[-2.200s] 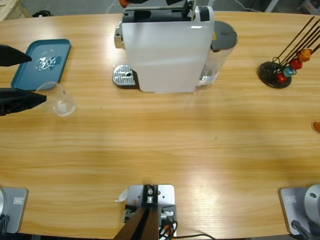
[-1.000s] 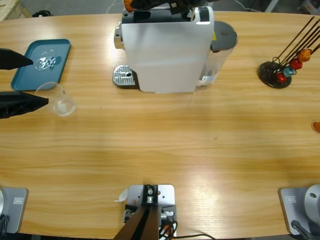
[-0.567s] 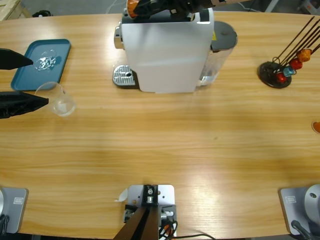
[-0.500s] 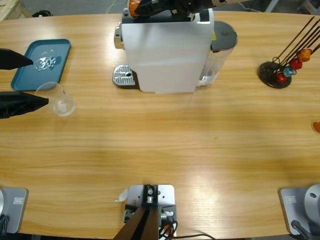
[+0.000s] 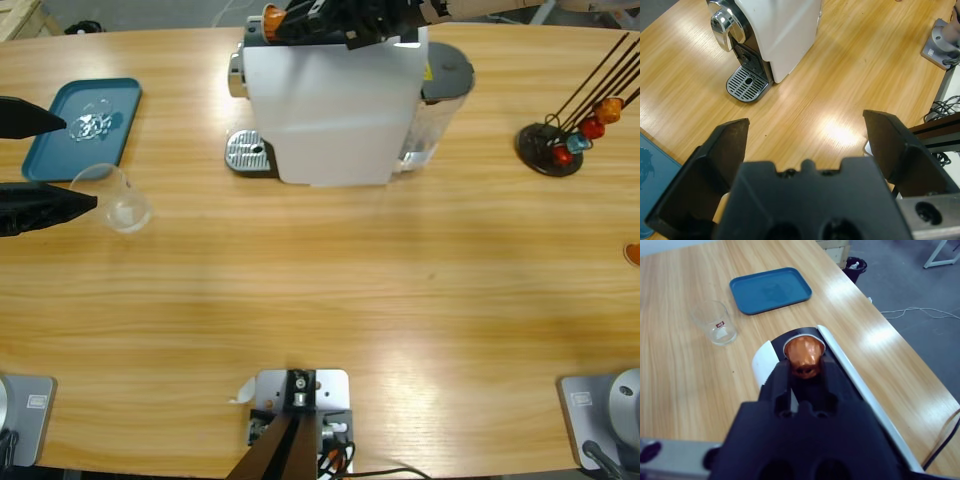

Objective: Pour coffee

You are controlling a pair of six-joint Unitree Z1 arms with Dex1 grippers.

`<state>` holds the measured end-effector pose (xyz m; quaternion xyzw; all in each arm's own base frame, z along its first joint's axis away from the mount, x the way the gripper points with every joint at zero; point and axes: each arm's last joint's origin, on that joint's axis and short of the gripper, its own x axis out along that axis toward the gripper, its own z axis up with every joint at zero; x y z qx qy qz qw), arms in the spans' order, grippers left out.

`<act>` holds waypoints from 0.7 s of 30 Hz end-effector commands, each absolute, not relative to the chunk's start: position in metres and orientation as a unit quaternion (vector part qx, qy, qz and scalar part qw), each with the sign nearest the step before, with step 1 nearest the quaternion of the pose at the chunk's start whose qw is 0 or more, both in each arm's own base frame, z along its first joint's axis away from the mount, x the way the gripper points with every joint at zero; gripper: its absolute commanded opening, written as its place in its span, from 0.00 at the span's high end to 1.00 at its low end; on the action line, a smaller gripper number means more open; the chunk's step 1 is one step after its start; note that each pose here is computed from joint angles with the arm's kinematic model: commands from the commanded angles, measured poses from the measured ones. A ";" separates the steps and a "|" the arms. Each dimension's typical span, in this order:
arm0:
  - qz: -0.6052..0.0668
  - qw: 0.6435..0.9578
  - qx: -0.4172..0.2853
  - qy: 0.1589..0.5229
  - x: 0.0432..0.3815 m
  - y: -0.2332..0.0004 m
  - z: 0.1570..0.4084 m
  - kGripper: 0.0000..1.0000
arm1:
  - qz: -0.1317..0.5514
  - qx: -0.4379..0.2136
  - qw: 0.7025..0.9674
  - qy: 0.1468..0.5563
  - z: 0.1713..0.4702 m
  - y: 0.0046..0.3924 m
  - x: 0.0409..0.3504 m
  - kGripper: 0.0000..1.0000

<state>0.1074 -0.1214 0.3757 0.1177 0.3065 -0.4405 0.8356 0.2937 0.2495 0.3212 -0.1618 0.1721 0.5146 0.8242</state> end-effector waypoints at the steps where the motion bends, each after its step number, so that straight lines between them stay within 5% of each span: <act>1: -0.435 0.831 0.130 0.321 0.108 -0.122 0.362 0.00 | 0.499 -0.162 0.829 0.196 0.303 0.248 0.303 0.00; 9: -0.435 0.832 0.128 0.318 0.108 -0.122 0.362 0.00 | 0.509 -0.161 0.832 0.148 0.342 0.247 0.274 0.05; 13: -0.427 0.840 0.129 0.309 0.109 -0.121 0.365 0.00 | 0.560 -0.141 0.804 0.143 0.360 0.258 0.233 0.27; 16: -0.416 0.844 0.134 0.310 0.110 -0.120 0.364 0.00 | 0.576 -0.124 0.791 0.166 0.363 0.258 0.198 0.57; 19: -0.406 0.843 0.132 0.326 0.111 -0.121 0.360 0.00 | 0.512 -0.120 0.824 0.211 0.351 0.233 0.176 1.00; 21: -0.399 0.845 0.130 0.331 0.110 -0.119 0.360 0.00 | 0.432 -0.107 0.863 0.240 0.346 0.205 0.163 1.00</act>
